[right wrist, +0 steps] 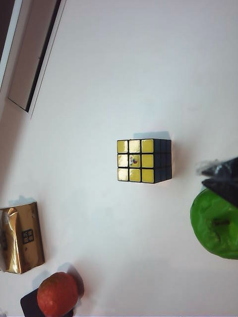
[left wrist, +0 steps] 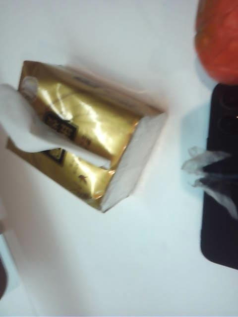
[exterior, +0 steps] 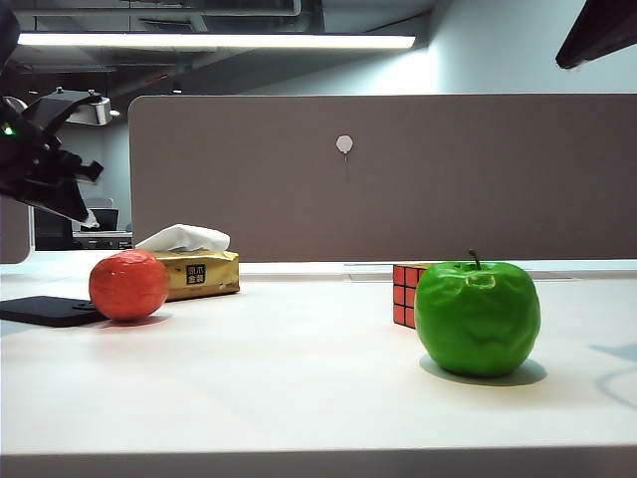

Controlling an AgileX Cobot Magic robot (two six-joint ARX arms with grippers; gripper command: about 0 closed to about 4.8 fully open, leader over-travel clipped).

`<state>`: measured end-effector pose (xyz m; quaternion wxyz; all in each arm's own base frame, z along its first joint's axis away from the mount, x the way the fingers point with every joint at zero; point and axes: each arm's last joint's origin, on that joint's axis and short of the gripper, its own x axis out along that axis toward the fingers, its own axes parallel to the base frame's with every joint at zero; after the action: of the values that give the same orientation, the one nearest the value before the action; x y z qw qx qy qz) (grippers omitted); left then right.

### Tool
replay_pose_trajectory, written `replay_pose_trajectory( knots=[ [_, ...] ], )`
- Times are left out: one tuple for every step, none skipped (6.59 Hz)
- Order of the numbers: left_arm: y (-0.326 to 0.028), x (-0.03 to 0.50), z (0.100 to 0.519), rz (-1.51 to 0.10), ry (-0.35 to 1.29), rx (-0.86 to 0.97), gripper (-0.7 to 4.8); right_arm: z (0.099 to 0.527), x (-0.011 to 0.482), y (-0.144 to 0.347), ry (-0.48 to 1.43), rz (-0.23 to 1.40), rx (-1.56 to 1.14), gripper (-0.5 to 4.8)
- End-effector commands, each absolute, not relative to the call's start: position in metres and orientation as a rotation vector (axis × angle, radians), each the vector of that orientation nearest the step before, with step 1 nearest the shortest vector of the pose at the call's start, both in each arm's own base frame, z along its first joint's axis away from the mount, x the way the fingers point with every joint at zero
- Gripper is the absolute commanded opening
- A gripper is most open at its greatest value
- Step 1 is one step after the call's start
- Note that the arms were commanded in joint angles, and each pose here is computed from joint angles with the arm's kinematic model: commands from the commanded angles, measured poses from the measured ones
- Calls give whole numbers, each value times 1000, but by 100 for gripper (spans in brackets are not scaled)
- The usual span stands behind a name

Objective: Move all the fruits on the tabletop near the face of the Rubik's cube that has the color most similar to each fruit.

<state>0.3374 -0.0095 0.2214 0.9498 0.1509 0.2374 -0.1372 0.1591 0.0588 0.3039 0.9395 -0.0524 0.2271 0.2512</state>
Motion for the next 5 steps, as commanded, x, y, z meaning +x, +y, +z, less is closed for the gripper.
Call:
replay_pose_trajectory(
  knots=[
    [-13, 348, 189, -362, 534, 285, -5, 305, 157, 60, 468, 570, -92, -1],
    [-8, 360, 178, -380, 463, 294, -5, 298, 151, 62, 557, 709, -53, -1],
    [-8, 364, 165, -382, 486, 265, -5, 299, 146, 63, 553, 796, -33, -1],
    [-8, 366, 157, -394, 494, 251, -5, 301, 145, 64, 545, 843, -20, -1],
    [-9, 368, 153, -399, 492, 239, -5, 301, 144, 64, 541, 871, -12, -1]
  ],
)
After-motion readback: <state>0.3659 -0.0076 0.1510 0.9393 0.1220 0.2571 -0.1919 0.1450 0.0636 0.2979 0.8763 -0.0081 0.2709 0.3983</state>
